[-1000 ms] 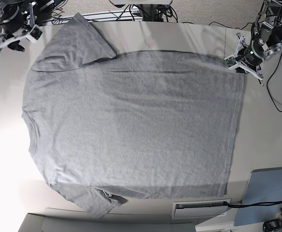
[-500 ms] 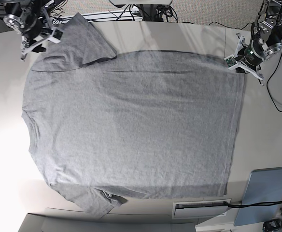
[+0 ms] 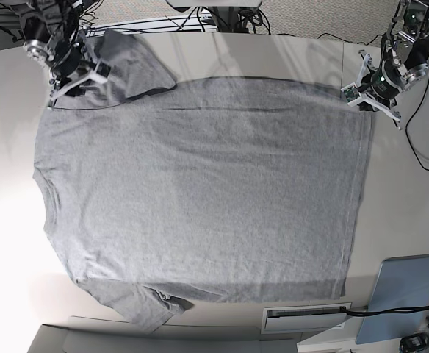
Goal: Fold the T-shirt properly
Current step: 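Move both grippers down to the shirt's shoulder corners, then grasp the shoulder corners with both grippers and drag the shirt toward the robot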
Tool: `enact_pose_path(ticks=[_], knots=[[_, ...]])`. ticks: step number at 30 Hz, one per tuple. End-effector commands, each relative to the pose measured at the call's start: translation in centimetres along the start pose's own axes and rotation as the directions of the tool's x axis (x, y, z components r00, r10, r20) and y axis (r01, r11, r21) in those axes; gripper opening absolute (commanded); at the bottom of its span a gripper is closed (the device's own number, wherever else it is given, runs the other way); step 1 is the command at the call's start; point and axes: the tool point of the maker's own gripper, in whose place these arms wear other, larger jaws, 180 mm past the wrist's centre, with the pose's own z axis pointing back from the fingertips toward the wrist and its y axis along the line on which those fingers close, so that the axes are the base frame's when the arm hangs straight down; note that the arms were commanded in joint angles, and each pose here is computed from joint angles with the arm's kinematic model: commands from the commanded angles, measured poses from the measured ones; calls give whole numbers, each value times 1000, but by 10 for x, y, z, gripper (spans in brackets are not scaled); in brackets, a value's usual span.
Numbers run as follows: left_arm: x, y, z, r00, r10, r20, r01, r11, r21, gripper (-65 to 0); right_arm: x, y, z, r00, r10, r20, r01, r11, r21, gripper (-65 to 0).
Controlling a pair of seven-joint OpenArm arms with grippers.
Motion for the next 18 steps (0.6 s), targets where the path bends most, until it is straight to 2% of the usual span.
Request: enact_pose_path(ticks=[1,10,14,18], knots=[[-10,-15,1,999,-12,-36,10,998,-60,-650,-2,-1,0,1000,1,1,-1,1000,8,-390],[-8,-15,1,1000,-12,-29,10,998,-61,-650,5,-2,-2,999,-18,42,17,1000,13,-397],[-8,-15,1,1000,-12,-25,10,998,-60,-650,3,8,-6,998,-30,60,27,998,51,-510],[-8,-15,1,1000,-11,-25,10,998,-60,-650,-8,18,-17,997,-56,51,51,995,87,-515]])
